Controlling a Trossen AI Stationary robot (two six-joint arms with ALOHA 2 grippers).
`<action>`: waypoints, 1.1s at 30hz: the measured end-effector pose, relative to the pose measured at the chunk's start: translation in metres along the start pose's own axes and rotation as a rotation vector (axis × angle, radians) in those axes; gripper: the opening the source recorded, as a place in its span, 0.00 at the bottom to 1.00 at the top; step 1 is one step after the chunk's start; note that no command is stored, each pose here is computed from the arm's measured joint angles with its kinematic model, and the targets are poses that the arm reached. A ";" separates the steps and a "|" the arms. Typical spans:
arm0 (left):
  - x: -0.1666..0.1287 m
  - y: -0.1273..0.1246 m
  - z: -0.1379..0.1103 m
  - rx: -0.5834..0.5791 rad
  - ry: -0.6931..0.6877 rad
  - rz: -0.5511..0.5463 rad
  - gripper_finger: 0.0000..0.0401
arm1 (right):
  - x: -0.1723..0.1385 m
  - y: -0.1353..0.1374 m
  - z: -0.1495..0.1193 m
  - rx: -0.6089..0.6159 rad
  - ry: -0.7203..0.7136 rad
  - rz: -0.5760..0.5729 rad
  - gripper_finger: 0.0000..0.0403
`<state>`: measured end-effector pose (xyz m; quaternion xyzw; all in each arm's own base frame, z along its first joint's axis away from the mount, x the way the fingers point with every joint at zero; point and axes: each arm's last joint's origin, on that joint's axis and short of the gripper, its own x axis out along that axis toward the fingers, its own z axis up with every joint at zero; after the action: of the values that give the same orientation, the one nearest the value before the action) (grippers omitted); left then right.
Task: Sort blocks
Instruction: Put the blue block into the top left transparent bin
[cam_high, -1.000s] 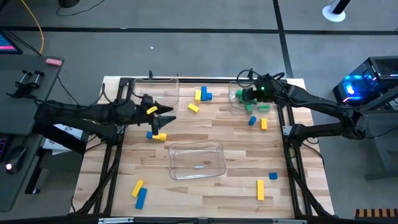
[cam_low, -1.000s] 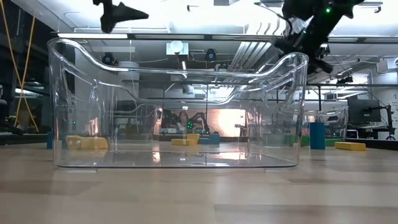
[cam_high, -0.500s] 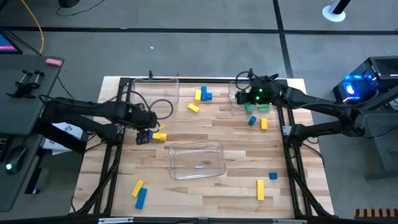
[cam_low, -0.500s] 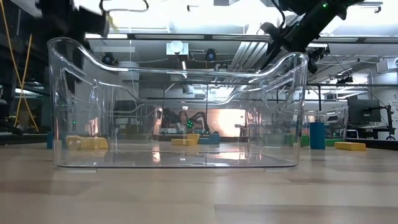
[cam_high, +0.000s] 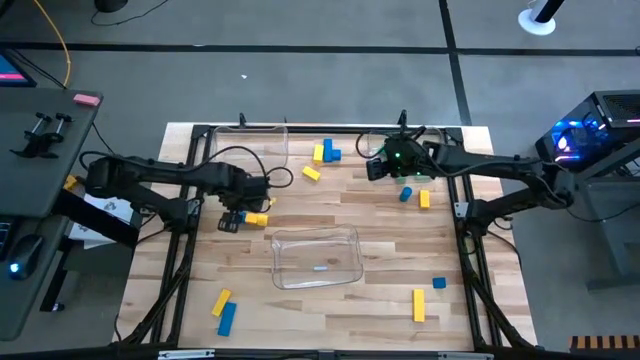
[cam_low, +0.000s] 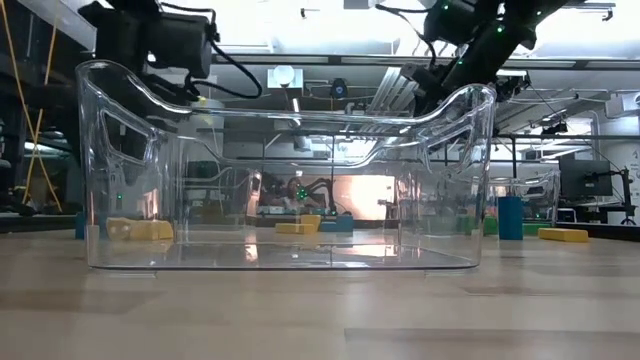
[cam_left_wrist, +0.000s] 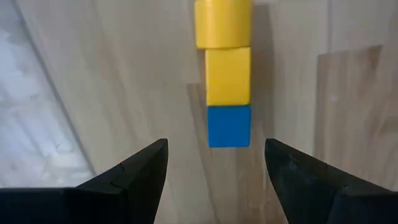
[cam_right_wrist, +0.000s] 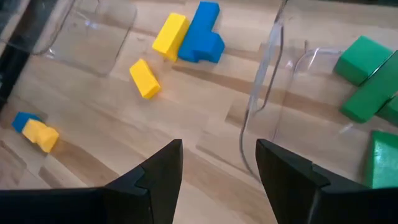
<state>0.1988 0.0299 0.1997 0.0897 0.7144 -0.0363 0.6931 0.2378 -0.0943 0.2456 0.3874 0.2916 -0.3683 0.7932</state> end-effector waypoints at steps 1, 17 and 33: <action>0.000 0.000 0.001 -0.003 -0.010 -0.013 0.64 | 0.001 0.001 -0.002 -0.006 0.005 0.001 0.50; 0.026 -0.005 -0.007 -0.046 -0.001 -0.030 0.64 | 0.001 0.007 -0.009 -0.054 0.018 0.005 0.50; 0.035 -0.005 -0.003 -0.052 0.049 -0.004 0.64 | 0.001 0.007 -0.008 -0.053 0.011 0.004 0.50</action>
<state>0.1941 0.0287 0.1648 0.0709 0.7320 -0.0169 0.6774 0.2427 -0.0848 0.2435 0.3689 0.3049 -0.3565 0.8024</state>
